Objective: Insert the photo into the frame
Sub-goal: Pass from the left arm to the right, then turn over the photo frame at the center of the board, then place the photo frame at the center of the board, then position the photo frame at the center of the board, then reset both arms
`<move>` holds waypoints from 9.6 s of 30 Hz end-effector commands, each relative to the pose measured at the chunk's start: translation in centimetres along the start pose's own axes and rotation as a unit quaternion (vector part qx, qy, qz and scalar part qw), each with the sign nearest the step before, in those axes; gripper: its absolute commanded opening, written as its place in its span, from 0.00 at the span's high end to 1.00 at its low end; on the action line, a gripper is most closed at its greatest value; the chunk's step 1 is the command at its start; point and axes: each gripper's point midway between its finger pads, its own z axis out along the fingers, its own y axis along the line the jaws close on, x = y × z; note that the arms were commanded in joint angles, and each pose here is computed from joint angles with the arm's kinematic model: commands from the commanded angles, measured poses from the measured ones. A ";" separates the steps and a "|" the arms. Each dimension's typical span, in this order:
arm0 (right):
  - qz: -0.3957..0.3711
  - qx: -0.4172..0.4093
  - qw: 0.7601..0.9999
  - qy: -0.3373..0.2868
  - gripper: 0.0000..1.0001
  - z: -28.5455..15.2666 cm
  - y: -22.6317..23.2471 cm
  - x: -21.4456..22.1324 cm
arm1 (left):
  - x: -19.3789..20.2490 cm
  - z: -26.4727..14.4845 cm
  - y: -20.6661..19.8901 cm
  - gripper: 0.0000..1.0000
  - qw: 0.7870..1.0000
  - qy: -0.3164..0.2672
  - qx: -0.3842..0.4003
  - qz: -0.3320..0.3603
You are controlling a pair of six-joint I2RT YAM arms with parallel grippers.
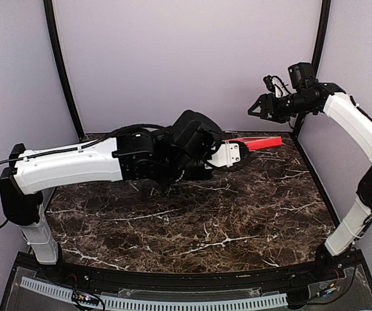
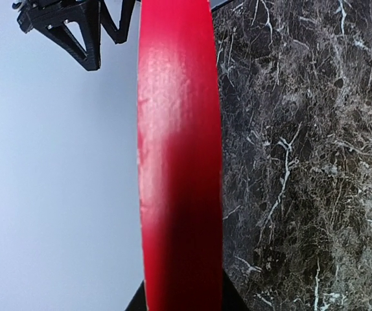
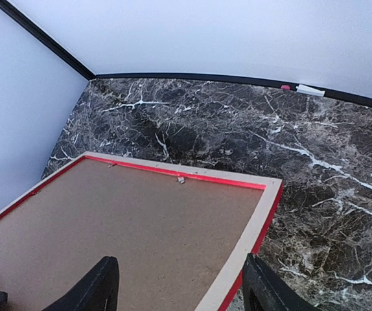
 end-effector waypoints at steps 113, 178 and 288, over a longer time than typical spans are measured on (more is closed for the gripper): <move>-0.503 -0.020 0.863 0.033 1.00 1.5 17.9 4.9 | 11.4 -7.8 17.6 0.01 0.949 -0.092 -0.043 -0.299; 0.346 -0.087 0.934 -0.022 0.87 7.9 2.5 21.2 | 16.4 -0.6 5.1 0.01 0.876 -0.008 0.028 -0.481; -0.056 0.180 0.978 -0.084 0.01 0.8 -0.7 11.0 | 31.2 -8.1 3.5 0.01 0.747 0.050 -0.123 -0.652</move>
